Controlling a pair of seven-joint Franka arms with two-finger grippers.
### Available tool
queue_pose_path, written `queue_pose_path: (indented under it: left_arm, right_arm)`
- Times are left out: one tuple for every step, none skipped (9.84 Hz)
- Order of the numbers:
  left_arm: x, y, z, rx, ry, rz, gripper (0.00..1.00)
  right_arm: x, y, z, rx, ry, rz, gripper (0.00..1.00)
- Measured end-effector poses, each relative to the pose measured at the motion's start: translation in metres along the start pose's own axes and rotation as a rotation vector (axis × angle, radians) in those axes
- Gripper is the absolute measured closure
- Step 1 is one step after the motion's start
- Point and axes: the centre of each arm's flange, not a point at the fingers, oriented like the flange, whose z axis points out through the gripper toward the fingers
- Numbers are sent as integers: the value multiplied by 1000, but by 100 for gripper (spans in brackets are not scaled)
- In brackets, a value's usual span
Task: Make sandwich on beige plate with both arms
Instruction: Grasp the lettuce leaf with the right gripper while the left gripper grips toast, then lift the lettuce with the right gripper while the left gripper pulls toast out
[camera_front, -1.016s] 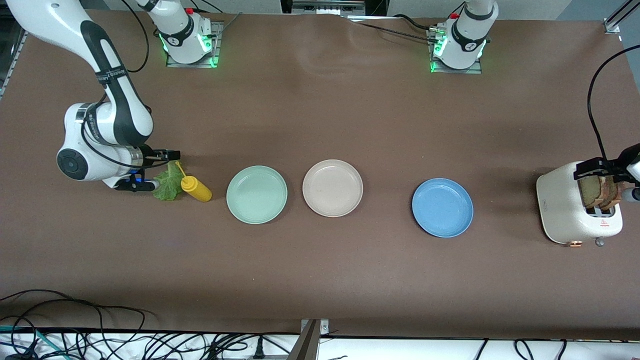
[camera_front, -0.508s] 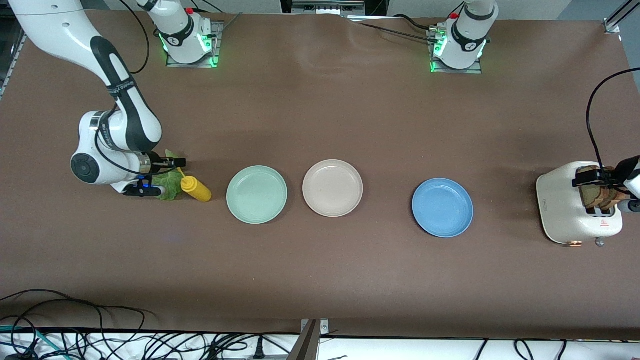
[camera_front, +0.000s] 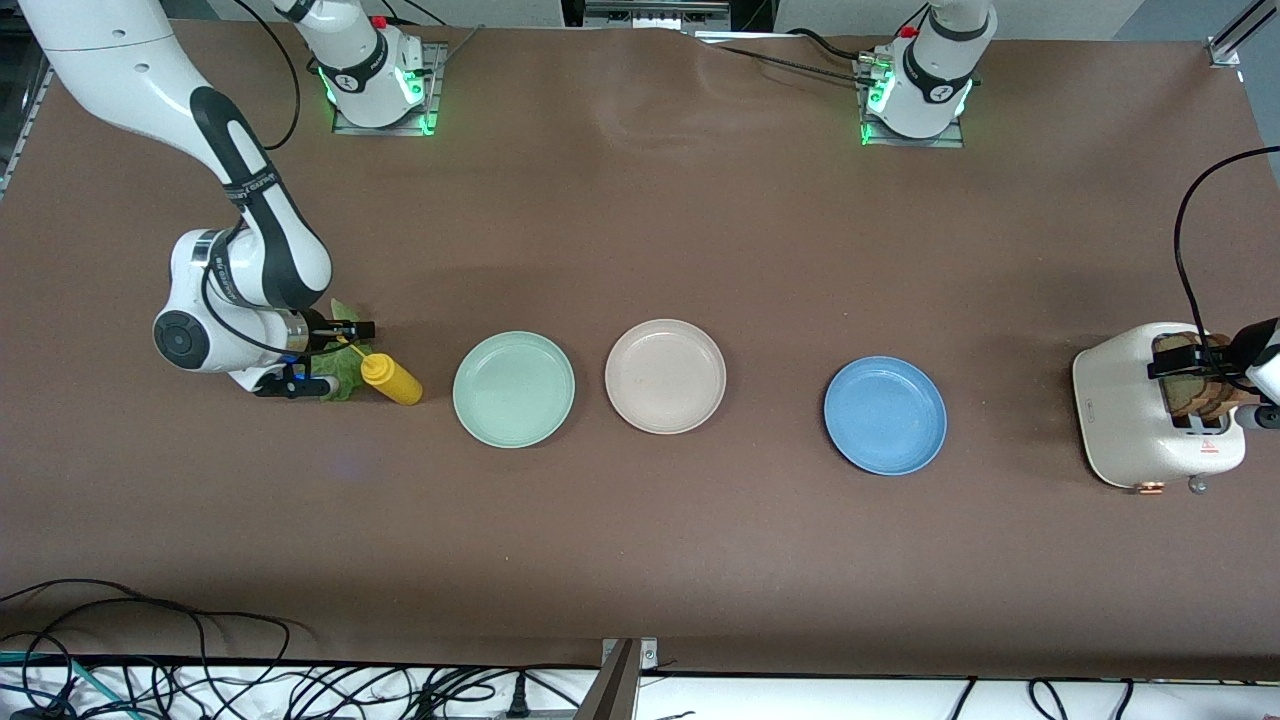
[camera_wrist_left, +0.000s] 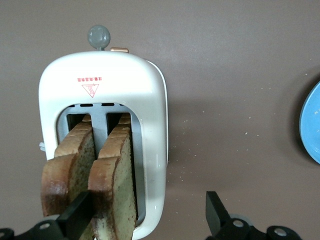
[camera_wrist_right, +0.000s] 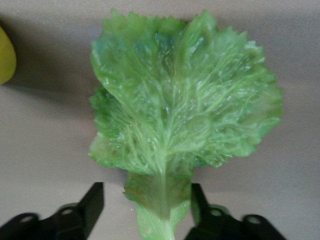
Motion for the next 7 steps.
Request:
queue_pose_path:
  left_arm:
    - [0,-1,-1,2,2,-1,0]
    - [0,-2,-1,18,-1,5,0]
    - [0,-3,-2,31,-3,10,0]
    - [0,-3,-2,32,-2,11,0]
    - [0,-3,-2,32,-1,10,0]
    - [0,-3,-2,32,-1,10,0]
    - [0,-3,-1,31,-2,10,0]
  right_arm:
    - [0,0,0,0,0,0,47]
    - [0,0,0,0,1,-4,62]
    - [0,0,-1,0,2,-10,76]
    - [0,0,-3,0,6,-14,89]
    - [1,1,-9,-1,14,-18,92]
    - [0,1,-23,-2,20,-21,92]
    - [-2,4,-44,-4,17,-31,92]
